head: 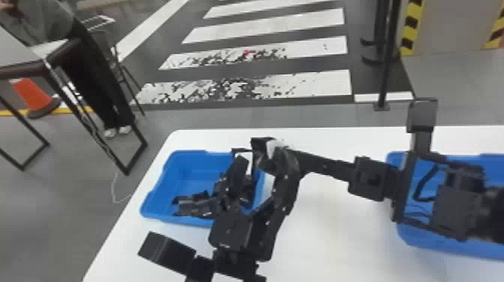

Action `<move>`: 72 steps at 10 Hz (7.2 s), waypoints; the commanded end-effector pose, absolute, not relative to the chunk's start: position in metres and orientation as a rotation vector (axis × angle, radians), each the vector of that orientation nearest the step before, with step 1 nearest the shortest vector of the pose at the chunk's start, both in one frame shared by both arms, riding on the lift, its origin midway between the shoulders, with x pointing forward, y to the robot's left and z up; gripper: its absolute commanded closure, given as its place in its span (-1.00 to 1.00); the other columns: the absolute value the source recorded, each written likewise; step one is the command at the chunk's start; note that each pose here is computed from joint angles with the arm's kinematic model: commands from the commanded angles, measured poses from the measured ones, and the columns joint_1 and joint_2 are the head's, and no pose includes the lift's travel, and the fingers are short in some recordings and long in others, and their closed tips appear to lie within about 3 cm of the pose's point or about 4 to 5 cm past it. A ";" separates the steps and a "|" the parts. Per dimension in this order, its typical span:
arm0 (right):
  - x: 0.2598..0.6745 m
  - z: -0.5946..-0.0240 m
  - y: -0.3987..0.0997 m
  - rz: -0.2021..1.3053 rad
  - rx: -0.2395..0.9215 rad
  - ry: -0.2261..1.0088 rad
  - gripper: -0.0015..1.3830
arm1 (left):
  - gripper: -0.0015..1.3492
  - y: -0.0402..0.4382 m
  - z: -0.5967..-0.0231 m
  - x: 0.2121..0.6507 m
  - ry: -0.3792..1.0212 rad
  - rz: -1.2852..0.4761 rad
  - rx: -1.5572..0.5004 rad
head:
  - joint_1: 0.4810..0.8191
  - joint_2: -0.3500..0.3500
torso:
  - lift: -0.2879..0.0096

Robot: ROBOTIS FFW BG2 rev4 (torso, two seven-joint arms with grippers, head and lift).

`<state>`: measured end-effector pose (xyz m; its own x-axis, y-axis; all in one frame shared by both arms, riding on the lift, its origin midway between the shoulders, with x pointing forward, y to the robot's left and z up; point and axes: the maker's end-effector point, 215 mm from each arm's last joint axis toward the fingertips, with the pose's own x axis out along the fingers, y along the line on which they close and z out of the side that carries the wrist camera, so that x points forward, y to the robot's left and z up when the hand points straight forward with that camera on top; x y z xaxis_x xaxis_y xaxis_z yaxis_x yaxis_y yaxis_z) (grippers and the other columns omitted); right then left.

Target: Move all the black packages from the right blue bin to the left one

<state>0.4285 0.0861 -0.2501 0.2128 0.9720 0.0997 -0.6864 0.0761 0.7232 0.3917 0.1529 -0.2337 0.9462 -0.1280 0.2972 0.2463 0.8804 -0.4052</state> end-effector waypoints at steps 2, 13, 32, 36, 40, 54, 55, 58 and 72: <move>0.424 -0.249 0.089 1.326 0.764 0.477 0.78 | 0.15 0.157 -0.237 0.392 -0.259 -0.185 -0.443 | 0.27 0.93 | 0.05; 0.459 -0.270 0.028 1.140 0.805 0.358 -0.90 | 0.79 0.219 -0.245 0.418 -0.292 -0.045 -0.207 | 0.27 0.96 | 0.05; 0.411 -0.288 -0.218 0.368 0.098 0.100 -0.77 | -1.00 0.242 -0.263 0.376 -0.080 -0.006 -0.030 | 0.27 0.13 | 0.05; 0.392 -0.298 -0.228 0.320 0.099 0.118 -0.76 | -1.00 0.242 -0.254 0.368 -0.113 0.035 0.029 | 0.27 0.06 | 0.05; 0.388 -0.288 -0.227 0.314 0.107 0.091 -0.76 | -1.00 0.237 -0.248 0.369 -0.126 0.024 0.004 | 0.27 0.05 | 0.05; 0.382 -0.282 -0.236 0.264 0.130 0.058 -0.76 | -1.00 0.238 -0.240 0.369 -0.149 0.029 -0.054 | 0.27 0.01 | 0.05; 0.381 -0.282 -0.236 0.263 0.132 0.058 -0.76 | -1.00 0.238 -0.240 0.369 -0.149 0.029 -0.054 | 0.27 0.01 | 0.05; 0.381 -0.281 -0.237 0.259 0.134 0.055 -0.76 | -1.00 0.239 -0.240 0.368 -0.152 0.030 -0.052 | 0.27 0.01 | 0.05; 0.379 -0.276 -0.239 0.253 0.119 0.038 -0.75 | -0.95 0.242 -0.242 0.367 -0.144 0.040 -0.057 | 0.27 0.02 | 0.05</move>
<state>0.3794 -0.2385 -0.2764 0.9673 0.2524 -0.0243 -0.2477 0.9610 0.1230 0.3675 0.2423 -0.2428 0.9890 0.0444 0.1408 -0.0364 0.9976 -0.0588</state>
